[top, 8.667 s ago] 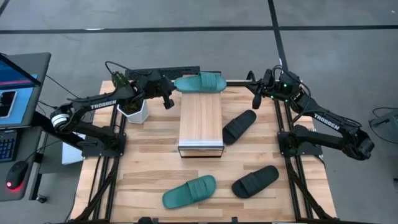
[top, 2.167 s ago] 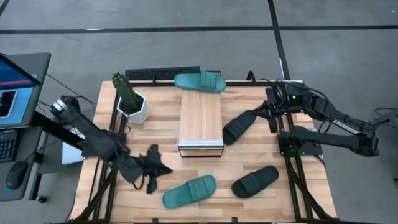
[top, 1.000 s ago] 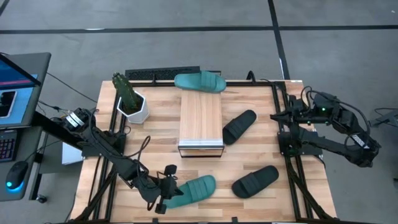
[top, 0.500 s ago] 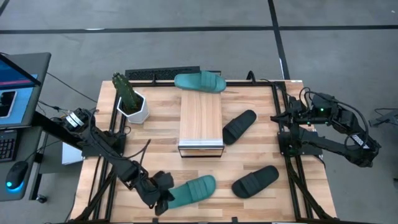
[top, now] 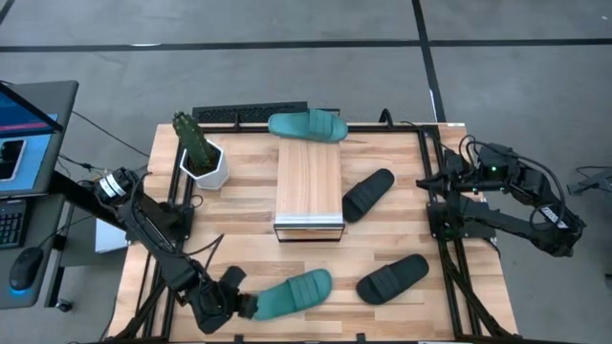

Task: Pick and place slides into the shelf
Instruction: Put the green slide on the shelf

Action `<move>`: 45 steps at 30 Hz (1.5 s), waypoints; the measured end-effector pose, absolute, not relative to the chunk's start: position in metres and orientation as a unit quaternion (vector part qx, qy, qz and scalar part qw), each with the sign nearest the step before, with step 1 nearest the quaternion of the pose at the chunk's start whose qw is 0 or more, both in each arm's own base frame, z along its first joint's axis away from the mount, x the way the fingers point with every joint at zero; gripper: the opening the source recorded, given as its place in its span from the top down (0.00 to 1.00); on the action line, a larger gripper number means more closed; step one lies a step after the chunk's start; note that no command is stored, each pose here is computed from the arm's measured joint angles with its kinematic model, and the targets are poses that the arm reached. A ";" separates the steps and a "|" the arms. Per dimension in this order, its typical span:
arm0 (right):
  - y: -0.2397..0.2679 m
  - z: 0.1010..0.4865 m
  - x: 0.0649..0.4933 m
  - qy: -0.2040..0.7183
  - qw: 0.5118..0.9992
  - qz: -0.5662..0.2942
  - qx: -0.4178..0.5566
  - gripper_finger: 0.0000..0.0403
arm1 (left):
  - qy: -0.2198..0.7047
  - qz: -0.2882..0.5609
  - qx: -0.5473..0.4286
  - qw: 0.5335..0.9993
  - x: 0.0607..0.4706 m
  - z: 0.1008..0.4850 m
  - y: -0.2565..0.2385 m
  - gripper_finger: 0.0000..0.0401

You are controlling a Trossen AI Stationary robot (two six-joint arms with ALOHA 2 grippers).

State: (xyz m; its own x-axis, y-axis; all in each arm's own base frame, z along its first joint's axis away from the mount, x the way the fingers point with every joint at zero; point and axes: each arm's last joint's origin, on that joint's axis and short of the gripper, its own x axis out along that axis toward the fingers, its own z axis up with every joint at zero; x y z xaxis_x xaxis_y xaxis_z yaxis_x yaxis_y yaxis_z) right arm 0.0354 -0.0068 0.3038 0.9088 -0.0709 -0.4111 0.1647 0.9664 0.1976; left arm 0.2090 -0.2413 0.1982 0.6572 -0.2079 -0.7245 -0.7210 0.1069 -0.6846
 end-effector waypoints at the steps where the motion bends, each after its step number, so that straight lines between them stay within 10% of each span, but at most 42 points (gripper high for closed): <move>1: -0.007 0.303 0.035 0.208 0.969 -0.061 0.116 1.00 | 0.355 0.210 -0.654 0.634 0.210 0.196 -0.242 0.64; 14: -0.005 0.297 0.032 0.238 0.960 -0.062 0.130 1.00 | 0.407 0.201 -0.688 0.566 0.227 0.155 -0.264 0.55; 45: -0.005 0.298 0.033 0.235 0.959 -0.067 0.146 1.00 | 0.412 0.320 -0.618 0.588 0.226 0.143 -0.234 0.54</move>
